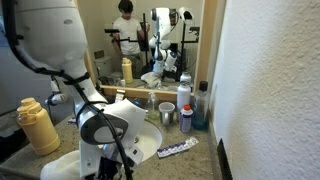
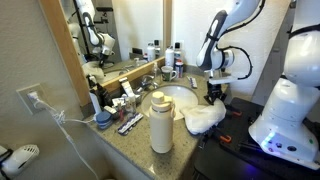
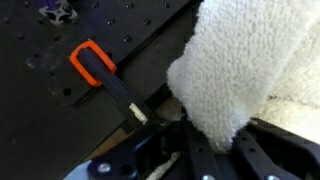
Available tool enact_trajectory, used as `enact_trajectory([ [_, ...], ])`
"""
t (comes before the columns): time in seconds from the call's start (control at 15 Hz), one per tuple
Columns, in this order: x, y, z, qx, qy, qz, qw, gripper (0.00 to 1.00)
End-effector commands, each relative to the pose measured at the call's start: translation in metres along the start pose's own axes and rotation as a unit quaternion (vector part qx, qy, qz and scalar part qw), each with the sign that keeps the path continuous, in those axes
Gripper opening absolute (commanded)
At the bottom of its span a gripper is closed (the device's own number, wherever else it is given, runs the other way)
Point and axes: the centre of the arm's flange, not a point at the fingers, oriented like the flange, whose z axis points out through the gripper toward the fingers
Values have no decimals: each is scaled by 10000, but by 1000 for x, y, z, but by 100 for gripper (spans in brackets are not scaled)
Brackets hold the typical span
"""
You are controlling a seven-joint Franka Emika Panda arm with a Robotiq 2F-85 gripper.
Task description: Take the towel hanging to the wall and use it to wipe the counter
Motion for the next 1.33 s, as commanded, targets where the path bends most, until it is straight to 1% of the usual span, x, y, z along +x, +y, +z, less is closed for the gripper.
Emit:
enact_trajectory([
  [0.0, 21, -63, -6, 157, 590, -470, 9970, 3],
  [0.13, 17, -81, 0, 130, 404, -868, 9953, 3],
  [0.27, 8, -99, 4, 115, 217, -1326, 9909, 3],
  [0.47, 3, -147, -5, 206, 285, -1957, 9800, 3],
  [0.6, 8, -172, -1, 143, 118, -2154, 9763, 3],
  [0.67, 8, -177, 1, 86, -36, -2139, 9768, 3],
  [0.87, 10, -171, 5, -61, -383, -2035, 9783, 3],
  [1.0, 8, -160, 2, -90, -486, -1856, 9814, 3],
  [1.27, 2, -127, -10, -82, -353, -1216, 9919, 3],
])
